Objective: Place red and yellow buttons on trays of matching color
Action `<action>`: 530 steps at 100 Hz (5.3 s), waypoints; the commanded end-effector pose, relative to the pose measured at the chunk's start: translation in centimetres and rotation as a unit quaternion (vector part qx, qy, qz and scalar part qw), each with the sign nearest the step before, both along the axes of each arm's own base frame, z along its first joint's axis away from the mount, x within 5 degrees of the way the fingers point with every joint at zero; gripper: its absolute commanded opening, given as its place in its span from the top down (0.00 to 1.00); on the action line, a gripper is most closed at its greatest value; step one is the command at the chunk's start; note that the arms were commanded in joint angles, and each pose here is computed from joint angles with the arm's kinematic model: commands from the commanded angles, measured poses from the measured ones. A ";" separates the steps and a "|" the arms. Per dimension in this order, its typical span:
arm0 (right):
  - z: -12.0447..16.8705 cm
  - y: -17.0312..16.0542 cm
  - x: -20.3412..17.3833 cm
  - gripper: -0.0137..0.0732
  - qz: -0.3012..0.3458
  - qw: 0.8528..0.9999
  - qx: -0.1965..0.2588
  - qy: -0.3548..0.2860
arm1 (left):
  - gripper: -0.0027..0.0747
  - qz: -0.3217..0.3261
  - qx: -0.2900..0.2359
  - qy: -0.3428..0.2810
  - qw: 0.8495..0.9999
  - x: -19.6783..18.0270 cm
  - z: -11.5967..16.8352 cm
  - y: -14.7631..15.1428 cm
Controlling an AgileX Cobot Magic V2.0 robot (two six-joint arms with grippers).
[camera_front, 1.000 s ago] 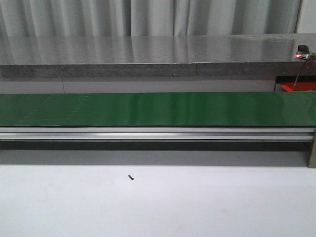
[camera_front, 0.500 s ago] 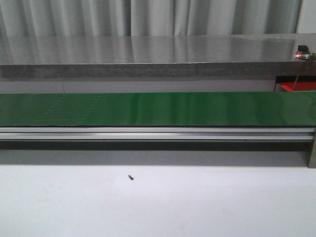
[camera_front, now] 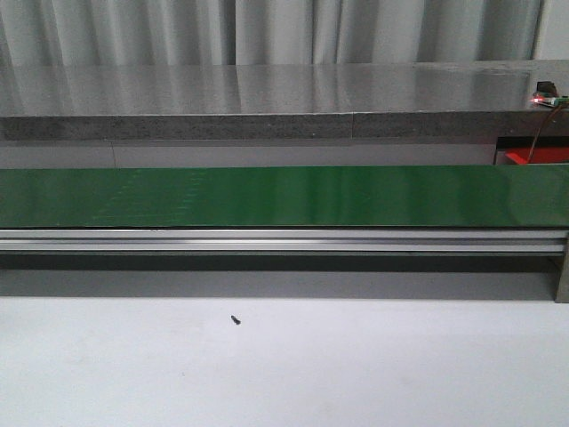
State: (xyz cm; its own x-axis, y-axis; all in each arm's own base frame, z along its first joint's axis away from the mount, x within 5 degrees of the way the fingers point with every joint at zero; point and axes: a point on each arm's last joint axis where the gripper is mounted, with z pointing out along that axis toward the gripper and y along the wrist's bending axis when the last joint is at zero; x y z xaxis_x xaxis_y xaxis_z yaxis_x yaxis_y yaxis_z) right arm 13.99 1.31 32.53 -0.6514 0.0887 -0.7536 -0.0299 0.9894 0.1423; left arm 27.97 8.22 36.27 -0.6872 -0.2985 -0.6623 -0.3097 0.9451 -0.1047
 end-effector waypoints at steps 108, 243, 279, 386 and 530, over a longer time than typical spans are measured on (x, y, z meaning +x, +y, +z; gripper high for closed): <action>1.3 -0.1 0.2 0.96 -0.002 0.999 -0.004 -0.042 | 0.24 0.058 -0.076 0.077 0.992 14.8 -10.8 6.4; 1.3 -0.1 0.2 0.96 -0.002 0.999 -0.004 -0.043 | 0.77 0.066 -0.077 0.077 0.992 15.5 -12.6 7.1; 1.3 -0.1 0.2 0.96 -0.002 0.999 -0.004 -0.044 | 0.77 0.061 -0.059 0.046 0.995 13.8 -7.8 6.6; 1.3 -0.1 0.2 0.96 -0.002 0.999 -0.004 -0.044 | 0.77 -0.057 -0.024 0.078 0.995 10.8 -6.1 -1.2; 1.3 -0.1 0.2 0.96 -0.002 0.999 -0.004 -0.044 | 0.16 0.037 0.007 0.029 0.999 8.0 -4.8 8.4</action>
